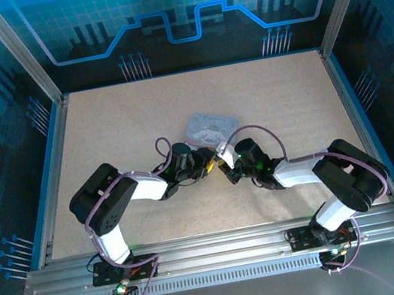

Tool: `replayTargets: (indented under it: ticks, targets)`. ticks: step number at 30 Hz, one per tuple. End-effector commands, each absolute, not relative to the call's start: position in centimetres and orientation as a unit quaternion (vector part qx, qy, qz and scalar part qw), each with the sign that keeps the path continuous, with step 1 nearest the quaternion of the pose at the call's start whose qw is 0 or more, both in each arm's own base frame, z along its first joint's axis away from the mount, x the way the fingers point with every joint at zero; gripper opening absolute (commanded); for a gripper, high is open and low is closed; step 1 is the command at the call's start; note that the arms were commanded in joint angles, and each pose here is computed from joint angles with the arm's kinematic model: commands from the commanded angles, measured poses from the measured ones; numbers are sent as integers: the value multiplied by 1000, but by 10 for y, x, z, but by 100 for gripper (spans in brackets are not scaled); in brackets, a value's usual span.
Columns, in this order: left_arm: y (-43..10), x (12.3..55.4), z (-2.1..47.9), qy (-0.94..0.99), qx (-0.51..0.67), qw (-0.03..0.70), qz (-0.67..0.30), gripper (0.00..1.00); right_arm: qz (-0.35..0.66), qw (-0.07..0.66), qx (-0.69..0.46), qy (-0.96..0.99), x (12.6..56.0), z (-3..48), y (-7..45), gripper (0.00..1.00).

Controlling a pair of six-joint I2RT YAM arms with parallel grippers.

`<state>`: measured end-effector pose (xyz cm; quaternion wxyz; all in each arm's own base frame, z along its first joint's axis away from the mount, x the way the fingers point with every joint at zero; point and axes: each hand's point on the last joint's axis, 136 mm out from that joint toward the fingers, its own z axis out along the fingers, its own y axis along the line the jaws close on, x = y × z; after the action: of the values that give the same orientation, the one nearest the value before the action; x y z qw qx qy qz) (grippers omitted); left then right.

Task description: Unlock a padlock with a key

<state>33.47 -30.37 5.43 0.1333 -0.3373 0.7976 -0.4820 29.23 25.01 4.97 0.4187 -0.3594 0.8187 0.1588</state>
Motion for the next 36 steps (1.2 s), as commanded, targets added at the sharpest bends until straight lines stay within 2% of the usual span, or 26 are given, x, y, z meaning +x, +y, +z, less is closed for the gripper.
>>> replayTargets:
  ticks: [1,12,21,26,36]
  targets:
    - [-296,331,64,801,-327,143,-480,39,191,410,-334,827,288,45,249,0]
    - [-249,327,87,834,-302,201,-416,57,245,394,-264,845,288,45,233,0]
    - [-200,339,118,886,-229,256,-312,79,292,351,-216,863,288,46,216,0]
    - [-205,357,121,915,-166,238,-281,81,285,325,-200,879,287,37,207,0]
    - [-231,402,102,927,-116,218,-281,84,273,297,-168,899,288,25,196,0]
